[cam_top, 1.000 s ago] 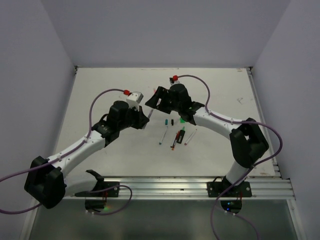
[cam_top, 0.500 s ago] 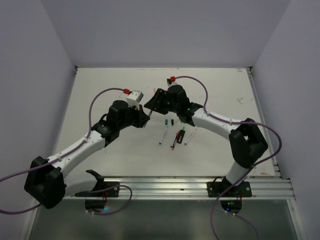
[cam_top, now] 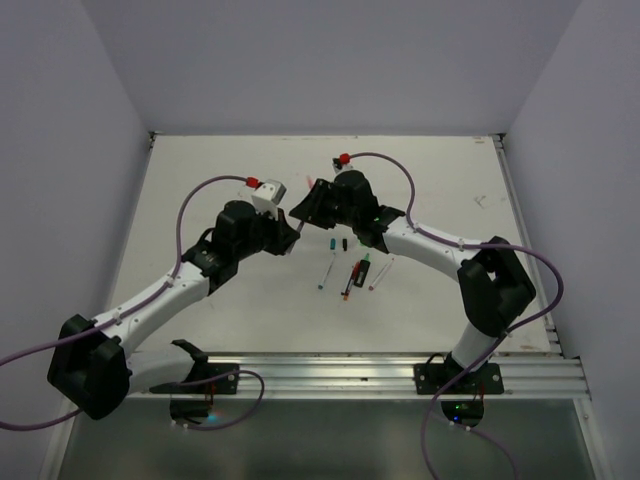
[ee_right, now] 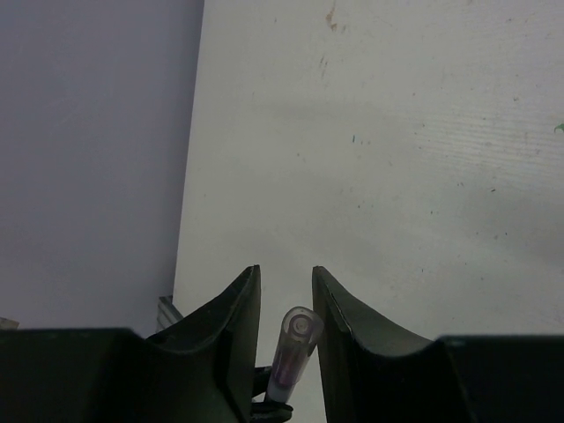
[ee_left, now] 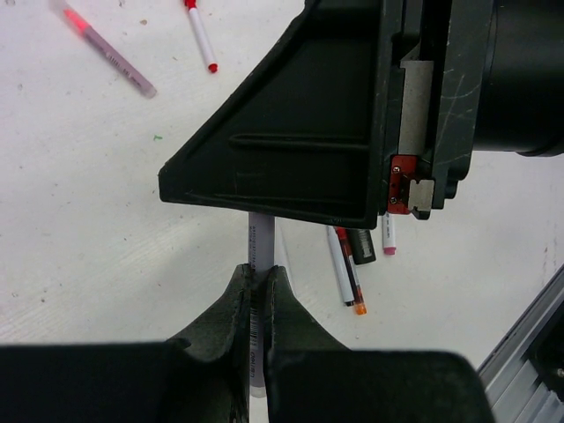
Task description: Open the pen caps
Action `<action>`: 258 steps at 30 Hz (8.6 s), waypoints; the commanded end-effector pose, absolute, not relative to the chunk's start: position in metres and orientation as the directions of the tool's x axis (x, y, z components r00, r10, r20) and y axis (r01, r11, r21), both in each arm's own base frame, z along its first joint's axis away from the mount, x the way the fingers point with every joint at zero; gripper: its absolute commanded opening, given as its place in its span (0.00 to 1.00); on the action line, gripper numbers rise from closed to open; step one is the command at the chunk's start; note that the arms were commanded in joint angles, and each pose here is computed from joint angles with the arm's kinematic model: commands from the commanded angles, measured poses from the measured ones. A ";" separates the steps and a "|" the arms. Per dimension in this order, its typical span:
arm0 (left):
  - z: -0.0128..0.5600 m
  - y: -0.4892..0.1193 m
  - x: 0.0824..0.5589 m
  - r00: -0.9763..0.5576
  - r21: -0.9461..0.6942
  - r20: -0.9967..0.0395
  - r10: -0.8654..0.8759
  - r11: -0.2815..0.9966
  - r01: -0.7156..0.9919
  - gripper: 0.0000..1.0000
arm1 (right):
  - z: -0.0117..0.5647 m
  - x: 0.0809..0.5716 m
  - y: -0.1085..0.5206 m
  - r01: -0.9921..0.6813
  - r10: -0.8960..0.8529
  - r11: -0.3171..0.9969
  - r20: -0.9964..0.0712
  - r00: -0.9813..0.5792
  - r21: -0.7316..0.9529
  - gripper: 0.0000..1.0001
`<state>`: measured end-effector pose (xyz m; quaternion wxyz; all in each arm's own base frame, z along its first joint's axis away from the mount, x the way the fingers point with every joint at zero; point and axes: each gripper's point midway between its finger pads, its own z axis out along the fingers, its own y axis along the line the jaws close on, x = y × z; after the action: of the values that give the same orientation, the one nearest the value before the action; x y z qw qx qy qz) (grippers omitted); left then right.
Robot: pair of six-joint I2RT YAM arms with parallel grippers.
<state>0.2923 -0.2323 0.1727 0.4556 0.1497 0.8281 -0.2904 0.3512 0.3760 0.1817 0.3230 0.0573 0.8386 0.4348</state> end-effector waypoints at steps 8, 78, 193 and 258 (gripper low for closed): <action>0.176 -0.232 0.284 -0.509 -0.333 -0.860 -0.009 0.766 0.550 0.00 | 0.198 0.359 0.373 -0.210 0.423 0.603 -0.531 -0.734 0.770 0.13; 0.118 -0.244 0.225 -0.744 -0.501 -0.656 0.124 0.666 0.553 0.00 | 0.377 0.470 0.308 -0.388 0.612 0.640 -0.745 -0.264 0.663 0.00; 0.033 -0.236 0.275 -0.828 -0.393 -0.558 0.062 0.859 0.329 0.08 | 0.209 0.403 0.288 0.026 0.352 0.915 -0.761 -0.545 0.404 0.58; 0.116 -0.237 0.499 -0.467 -0.200 -0.864 -0.189 0.979 -0.026 0.79 | 0.251 0.359 0.189 -0.054 0.289 0.935 -0.841 -0.458 0.350 0.68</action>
<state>0.4635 -0.2393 0.0958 0.4565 -0.0310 0.8833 -0.1026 0.3603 0.2014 0.2409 0.4964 0.0706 0.8465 0.1788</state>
